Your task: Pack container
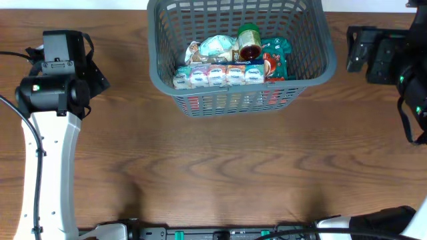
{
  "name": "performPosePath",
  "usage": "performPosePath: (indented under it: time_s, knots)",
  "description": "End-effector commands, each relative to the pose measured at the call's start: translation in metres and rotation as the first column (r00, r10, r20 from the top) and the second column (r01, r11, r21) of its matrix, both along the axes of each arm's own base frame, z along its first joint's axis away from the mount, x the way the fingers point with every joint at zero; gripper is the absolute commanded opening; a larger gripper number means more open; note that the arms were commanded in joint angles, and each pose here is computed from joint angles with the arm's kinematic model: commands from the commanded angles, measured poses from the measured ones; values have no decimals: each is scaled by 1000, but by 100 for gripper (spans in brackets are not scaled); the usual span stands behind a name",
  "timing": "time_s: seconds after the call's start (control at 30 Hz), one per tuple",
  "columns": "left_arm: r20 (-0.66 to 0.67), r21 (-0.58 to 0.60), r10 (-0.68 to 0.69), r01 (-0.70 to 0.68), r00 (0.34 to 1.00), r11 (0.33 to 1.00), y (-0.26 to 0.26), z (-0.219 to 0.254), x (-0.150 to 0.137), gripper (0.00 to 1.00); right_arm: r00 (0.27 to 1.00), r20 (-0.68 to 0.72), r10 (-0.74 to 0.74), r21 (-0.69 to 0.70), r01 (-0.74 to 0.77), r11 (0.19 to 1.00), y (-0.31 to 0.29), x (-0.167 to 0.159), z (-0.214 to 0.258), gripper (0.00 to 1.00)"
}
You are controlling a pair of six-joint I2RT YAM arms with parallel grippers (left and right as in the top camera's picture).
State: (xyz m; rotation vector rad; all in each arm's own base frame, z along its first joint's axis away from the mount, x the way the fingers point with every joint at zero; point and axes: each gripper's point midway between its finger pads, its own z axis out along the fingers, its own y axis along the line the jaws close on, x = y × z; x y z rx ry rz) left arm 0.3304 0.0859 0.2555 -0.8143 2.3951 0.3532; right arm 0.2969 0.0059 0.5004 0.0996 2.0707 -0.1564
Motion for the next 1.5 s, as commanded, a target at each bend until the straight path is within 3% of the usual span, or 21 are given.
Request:
performPosePath:
  time_s: [0.0,0.17,0.47,0.83,1.1,1.47]
  knots:
    - [-13,6,18,-18,1000,1000,4,-3,-2,99,999,22,27,37,-28,999,1,-22,7,99]
    - [-13,6,18,-18,1000,1000,4,-3,-2,99,996,44,78,68,-81,994,5,-51,13,99]
    - [-13,6,18,-18,1000,1000,4,-3,-2,99,973,207,98,96,-120,988,-1,-103,44,99]
    - [-13,6,18,-18,1000,1000,4,-3,-2,99,920,386,70,65,-103,993,-14,-128,58,99]
    - [-13,6,18,-18,1000,1000,4,-3,-2,99,907,418,52,-13,-51,999,-24,-131,25,99]
    - [-13,6,18,-18,1000,1000,4,-3,-2,98,889,450,83,-10,-89,996,-16,-101,-42,99]
